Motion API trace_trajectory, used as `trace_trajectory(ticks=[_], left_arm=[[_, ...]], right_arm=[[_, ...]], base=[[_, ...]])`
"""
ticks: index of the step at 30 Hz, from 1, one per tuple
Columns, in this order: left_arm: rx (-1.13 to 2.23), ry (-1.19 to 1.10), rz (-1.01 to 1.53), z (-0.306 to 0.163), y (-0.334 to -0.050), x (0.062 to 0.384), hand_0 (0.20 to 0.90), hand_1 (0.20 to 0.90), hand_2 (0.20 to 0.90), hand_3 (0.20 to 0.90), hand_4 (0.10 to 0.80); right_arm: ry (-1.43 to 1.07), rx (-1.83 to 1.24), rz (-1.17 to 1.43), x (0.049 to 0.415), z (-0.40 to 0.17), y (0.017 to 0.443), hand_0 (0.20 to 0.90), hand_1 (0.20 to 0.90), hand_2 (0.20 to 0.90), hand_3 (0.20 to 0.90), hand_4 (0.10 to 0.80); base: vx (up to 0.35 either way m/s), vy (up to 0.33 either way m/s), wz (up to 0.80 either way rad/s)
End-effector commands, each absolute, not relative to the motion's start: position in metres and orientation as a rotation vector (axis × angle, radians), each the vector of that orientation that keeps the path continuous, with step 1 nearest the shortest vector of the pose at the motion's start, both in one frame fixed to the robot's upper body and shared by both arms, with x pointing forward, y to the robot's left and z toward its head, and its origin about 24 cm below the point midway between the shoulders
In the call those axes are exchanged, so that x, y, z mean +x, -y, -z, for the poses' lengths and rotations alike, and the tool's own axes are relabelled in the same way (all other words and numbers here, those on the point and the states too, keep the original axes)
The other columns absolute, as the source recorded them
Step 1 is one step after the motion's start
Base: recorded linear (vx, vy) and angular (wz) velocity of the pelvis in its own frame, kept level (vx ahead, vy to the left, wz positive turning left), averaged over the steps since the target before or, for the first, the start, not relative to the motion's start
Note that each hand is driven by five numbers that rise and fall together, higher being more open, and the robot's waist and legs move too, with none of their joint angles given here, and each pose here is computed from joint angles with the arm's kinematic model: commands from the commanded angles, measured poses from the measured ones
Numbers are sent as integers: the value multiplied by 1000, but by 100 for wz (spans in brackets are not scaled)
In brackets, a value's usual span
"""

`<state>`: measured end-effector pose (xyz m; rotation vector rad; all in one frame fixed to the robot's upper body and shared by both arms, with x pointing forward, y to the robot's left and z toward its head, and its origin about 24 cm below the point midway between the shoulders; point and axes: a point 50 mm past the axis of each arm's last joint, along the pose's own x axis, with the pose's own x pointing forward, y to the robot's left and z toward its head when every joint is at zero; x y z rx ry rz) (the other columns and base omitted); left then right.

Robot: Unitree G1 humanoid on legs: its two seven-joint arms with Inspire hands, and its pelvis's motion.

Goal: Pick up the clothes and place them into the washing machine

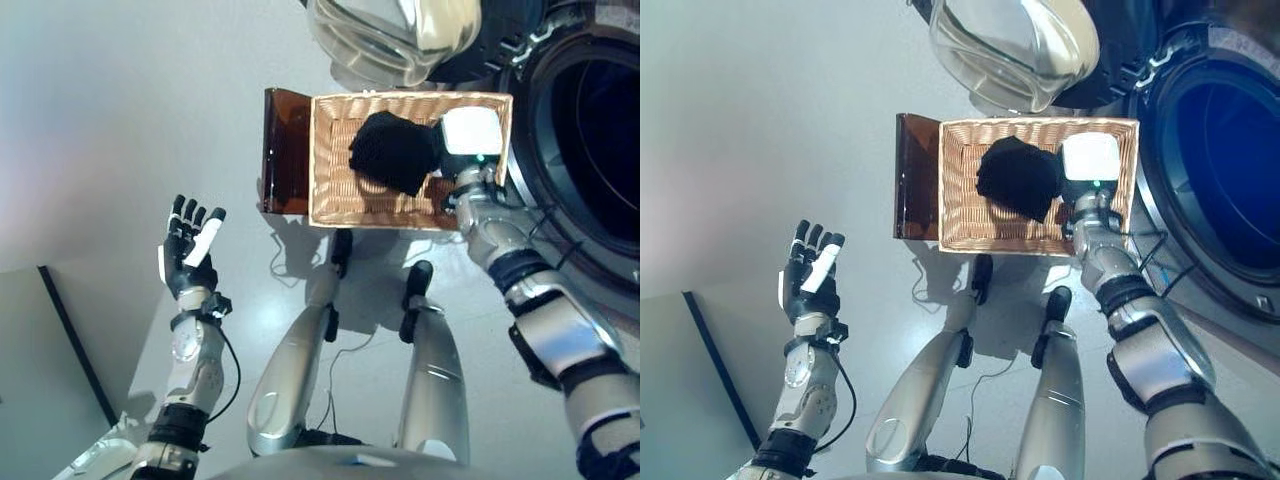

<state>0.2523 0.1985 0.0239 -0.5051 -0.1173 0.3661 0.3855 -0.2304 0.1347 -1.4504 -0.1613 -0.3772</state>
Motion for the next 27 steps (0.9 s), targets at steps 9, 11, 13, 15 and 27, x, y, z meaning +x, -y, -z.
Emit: trace_trajectory(ticks=[9,11,13,15,27], left_arm=[[-487,214,-420,-37,-214,248,900,900,900,900,800],[-495,199,-423,-34,-213,246,900,900,900,900,800],[-506,170,-425,-29,-212,244,900,900,900,900,800],[-516,147,-424,-24,-211,242,900,900,900,900,800],[-582,104,-375,-17,-197,237,900,900,900,900,800]], right_arm=[[374,-389,540,370,-153,199,200,200,200,200,300],[358,-210,526,363,-143,195,200,200,200,200,300],[343,4,529,356,-134,191,200,200,200,200,300],[334,127,539,350,-126,193,200,200,200,200,300],[422,783,651,334,-123,216,200,200,200,200,300]], base=[[16,0,-8],[8,3,-10],[11,8,-15],[19,2,-11],[11,-1,-6]])
